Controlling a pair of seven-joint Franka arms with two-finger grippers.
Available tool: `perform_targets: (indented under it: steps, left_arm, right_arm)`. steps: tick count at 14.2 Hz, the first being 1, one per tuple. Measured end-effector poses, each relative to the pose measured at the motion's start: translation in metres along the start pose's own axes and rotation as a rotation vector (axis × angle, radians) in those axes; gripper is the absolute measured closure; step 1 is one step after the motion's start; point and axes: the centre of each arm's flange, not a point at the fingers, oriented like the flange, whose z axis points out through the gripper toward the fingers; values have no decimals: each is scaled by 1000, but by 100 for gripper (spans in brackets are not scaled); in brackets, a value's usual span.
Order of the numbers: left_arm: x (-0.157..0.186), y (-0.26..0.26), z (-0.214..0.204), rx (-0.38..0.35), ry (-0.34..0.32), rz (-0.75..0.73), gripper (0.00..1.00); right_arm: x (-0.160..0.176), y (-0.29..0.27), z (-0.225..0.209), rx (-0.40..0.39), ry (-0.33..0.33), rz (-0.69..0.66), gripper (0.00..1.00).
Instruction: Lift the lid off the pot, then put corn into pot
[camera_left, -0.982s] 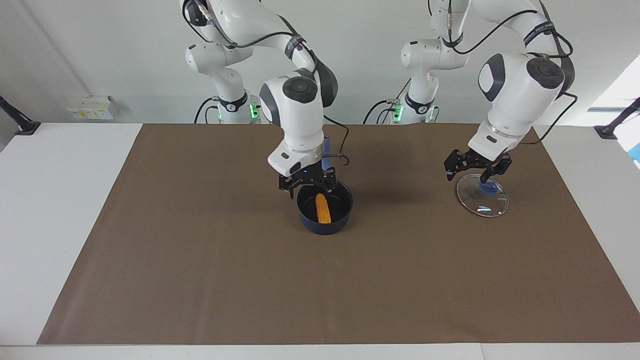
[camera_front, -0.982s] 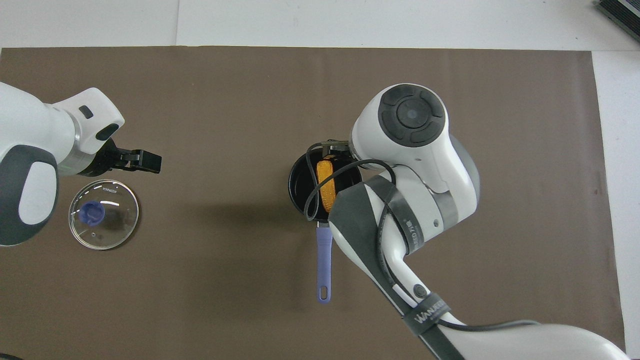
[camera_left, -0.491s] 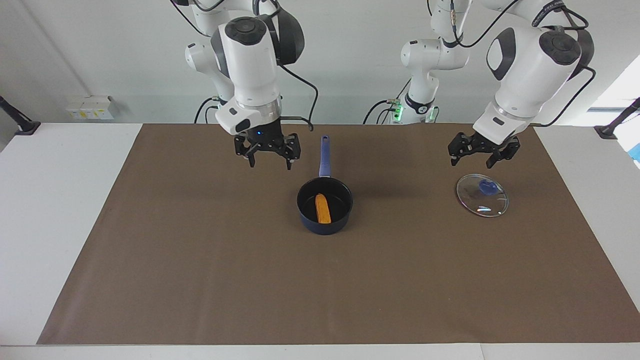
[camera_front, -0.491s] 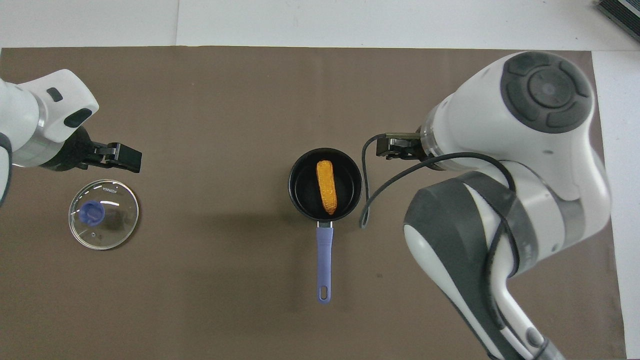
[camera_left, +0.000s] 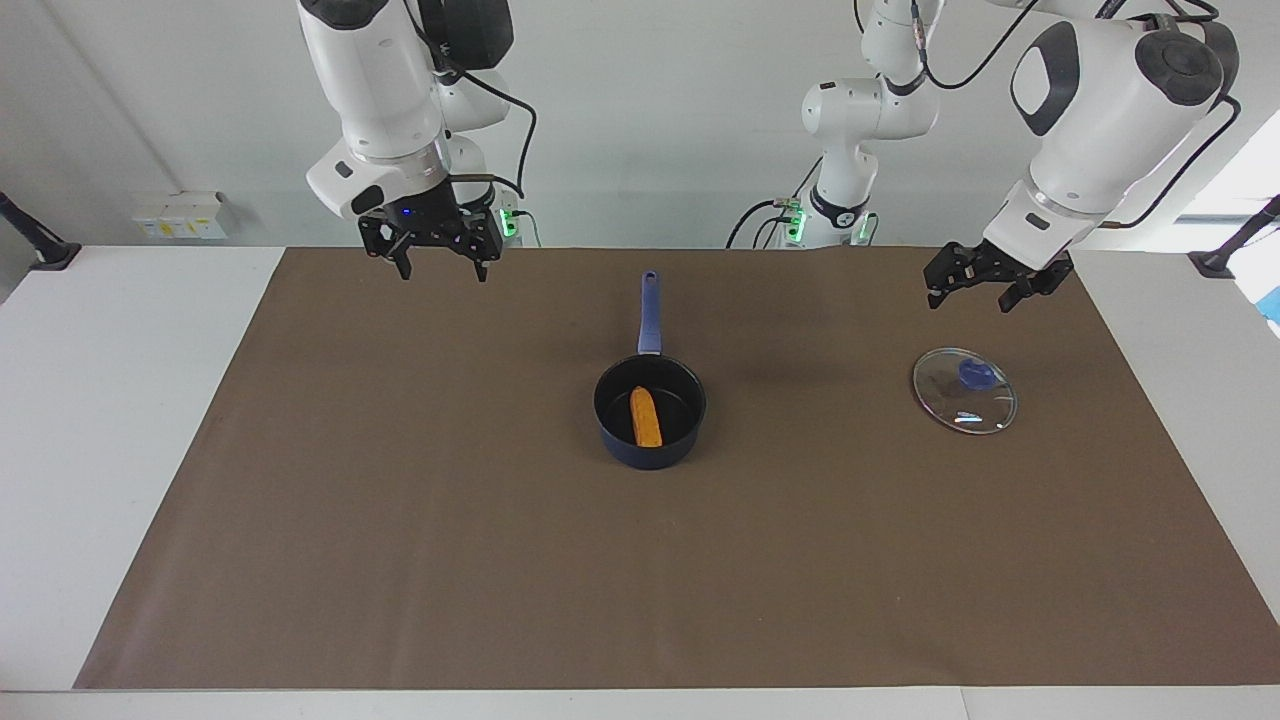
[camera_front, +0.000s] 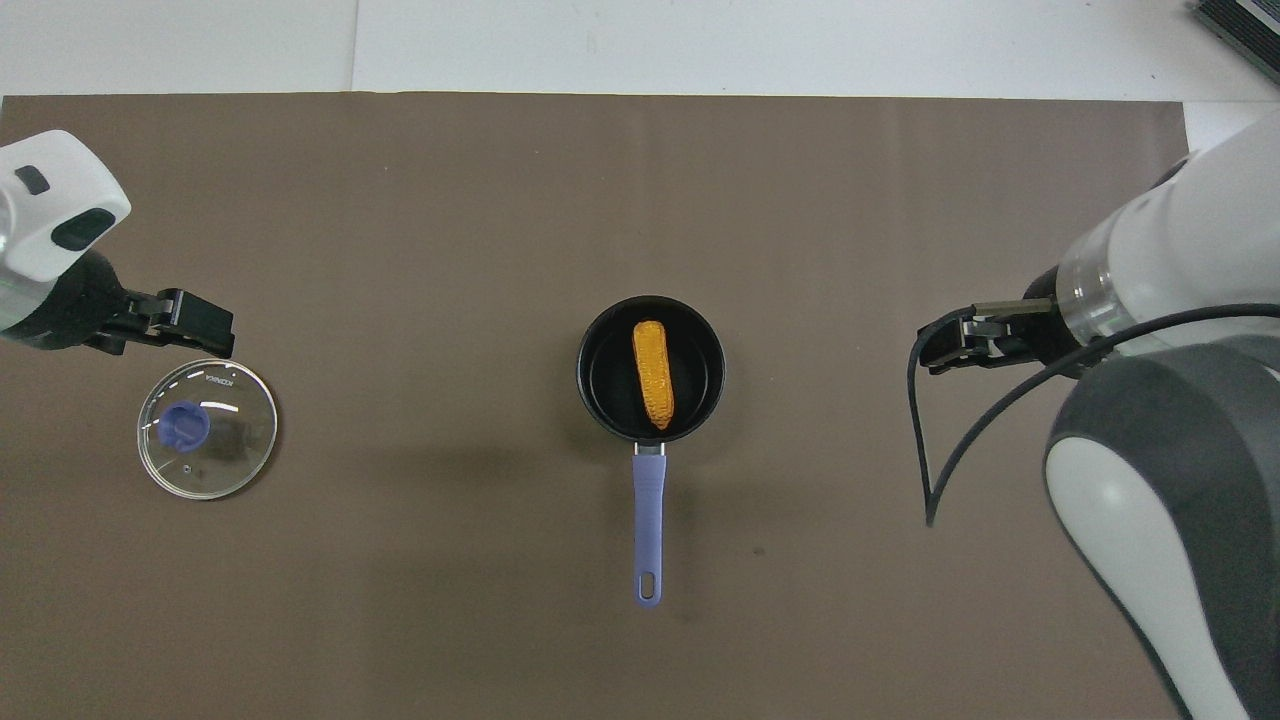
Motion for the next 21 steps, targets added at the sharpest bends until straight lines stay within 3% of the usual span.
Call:
perform_targets:
  steps: [8,12,17,21]
  left_arm:
    - [-10,-2,-9,12,-12,72,0]
    - [-16,-5,-24,14,3,77,0]
    - [-18,-5,-42,16,40,83,0]
    - [-21,-4,-43,16,35,85,0]
  right_arm:
    - [-14,84,27,12,-65,7,0]
    - [-9,127,26,25,-33,10,0]
    - [4,124,-24,64,50,12,0]
    - [-13,125,-66,70,76,11,0]
